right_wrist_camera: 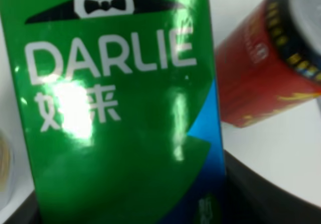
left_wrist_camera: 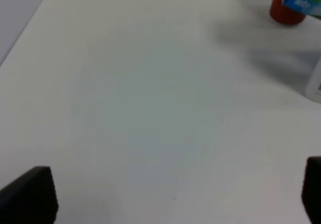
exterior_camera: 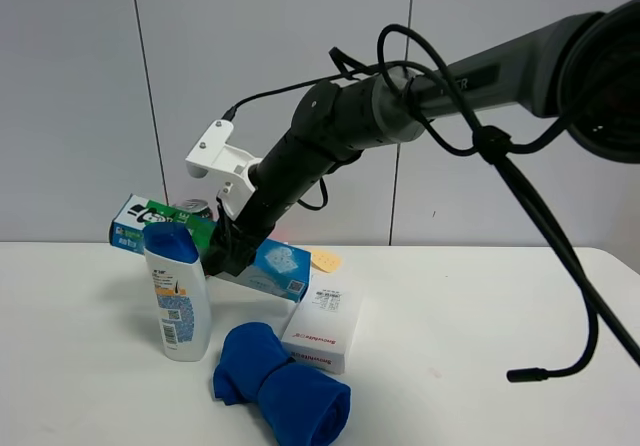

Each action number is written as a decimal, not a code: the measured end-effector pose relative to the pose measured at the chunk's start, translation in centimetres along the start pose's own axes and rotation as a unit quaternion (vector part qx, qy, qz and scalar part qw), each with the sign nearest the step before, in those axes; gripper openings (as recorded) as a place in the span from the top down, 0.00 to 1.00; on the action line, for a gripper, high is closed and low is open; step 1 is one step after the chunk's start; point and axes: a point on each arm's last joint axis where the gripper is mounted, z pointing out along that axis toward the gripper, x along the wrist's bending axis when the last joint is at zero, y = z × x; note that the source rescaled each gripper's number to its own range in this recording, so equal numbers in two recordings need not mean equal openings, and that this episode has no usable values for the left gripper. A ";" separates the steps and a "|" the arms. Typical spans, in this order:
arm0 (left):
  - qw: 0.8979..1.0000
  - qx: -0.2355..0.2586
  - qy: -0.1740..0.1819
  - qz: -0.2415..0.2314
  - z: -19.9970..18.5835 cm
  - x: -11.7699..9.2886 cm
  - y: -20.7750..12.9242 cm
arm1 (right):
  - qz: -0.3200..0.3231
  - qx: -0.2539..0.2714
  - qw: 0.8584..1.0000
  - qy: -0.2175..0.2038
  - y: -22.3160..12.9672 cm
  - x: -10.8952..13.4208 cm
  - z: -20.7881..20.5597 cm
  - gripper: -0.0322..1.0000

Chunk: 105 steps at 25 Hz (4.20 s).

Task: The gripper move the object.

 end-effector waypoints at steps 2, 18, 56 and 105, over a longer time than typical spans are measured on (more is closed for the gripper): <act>1.000 0.000 0.000 0.000 0.0 0.0 0.0 | -0.002 0.000 1.000 -0.002 -0.1 0.0 0.1 0.96; 1.000 0.000 0.000 0.000 0.0 0.0 0.0 | 0.003 0.006 1.000 -0.013 -1.0 0.1 1.4 0.96; 1.000 0.000 0.000 0.000 0.0 0.0 0.0 | 0.091 -0.099 0.983 -0.124 3.0 -2.9 -2.7 0.56; 1.000 0.000 0.000 0.000 0.0 0.0 0.0 | 0.317 0.022 0.877 -0.361 10.4 0.0 -39.3 0.55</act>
